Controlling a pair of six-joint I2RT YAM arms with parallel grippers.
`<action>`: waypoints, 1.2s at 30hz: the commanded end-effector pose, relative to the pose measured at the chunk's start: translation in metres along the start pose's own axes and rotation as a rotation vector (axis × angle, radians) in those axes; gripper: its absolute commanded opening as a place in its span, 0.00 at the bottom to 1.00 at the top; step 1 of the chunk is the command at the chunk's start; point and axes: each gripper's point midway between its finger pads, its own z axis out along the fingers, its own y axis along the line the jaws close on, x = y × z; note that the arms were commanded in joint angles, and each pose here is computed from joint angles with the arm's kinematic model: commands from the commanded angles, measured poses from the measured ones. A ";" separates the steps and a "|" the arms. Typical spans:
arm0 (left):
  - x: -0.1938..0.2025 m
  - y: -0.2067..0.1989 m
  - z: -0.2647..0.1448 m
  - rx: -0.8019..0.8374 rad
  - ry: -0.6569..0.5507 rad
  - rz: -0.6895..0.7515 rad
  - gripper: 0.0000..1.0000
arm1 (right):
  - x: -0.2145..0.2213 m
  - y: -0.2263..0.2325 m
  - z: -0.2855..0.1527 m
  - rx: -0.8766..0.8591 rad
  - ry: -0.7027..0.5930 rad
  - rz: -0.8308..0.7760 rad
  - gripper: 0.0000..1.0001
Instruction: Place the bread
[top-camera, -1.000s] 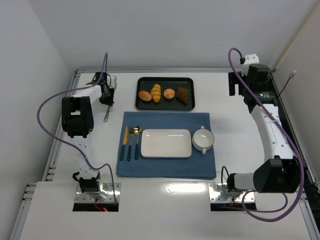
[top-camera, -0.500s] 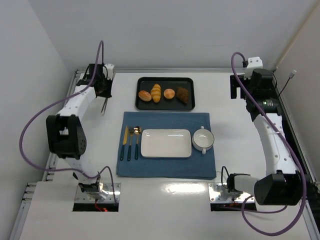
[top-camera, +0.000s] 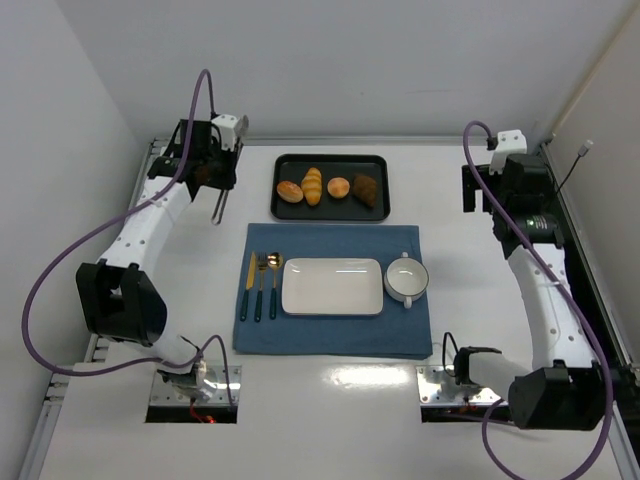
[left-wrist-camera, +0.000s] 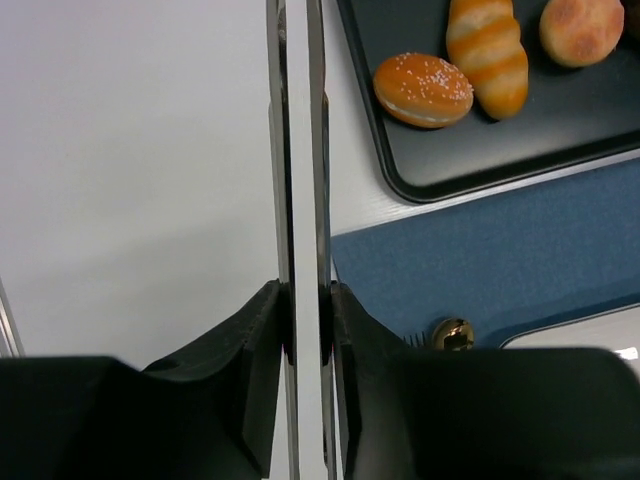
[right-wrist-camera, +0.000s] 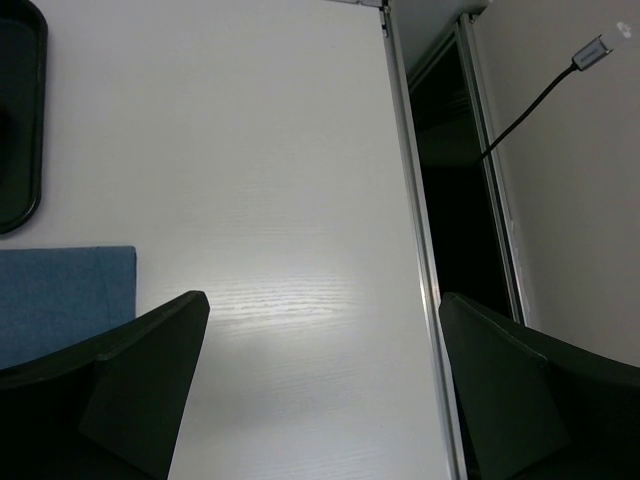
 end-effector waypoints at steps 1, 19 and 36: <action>-0.014 -0.004 -0.015 0.015 -0.060 -0.007 0.21 | -0.011 -0.009 -0.010 0.033 -0.057 0.028 1.00; -0.010 -0.051 -0.010 0.103 -0.044 0.057 0.50 | -0.019 -0.018 -0.019 0.059 -0.087 0.031 1.00; 0.017 -0.079 0.047 0.102 0.055 0.136 0.57 | -0.015 -0.023 -0.019 0.074 -0.073 0.024 1.00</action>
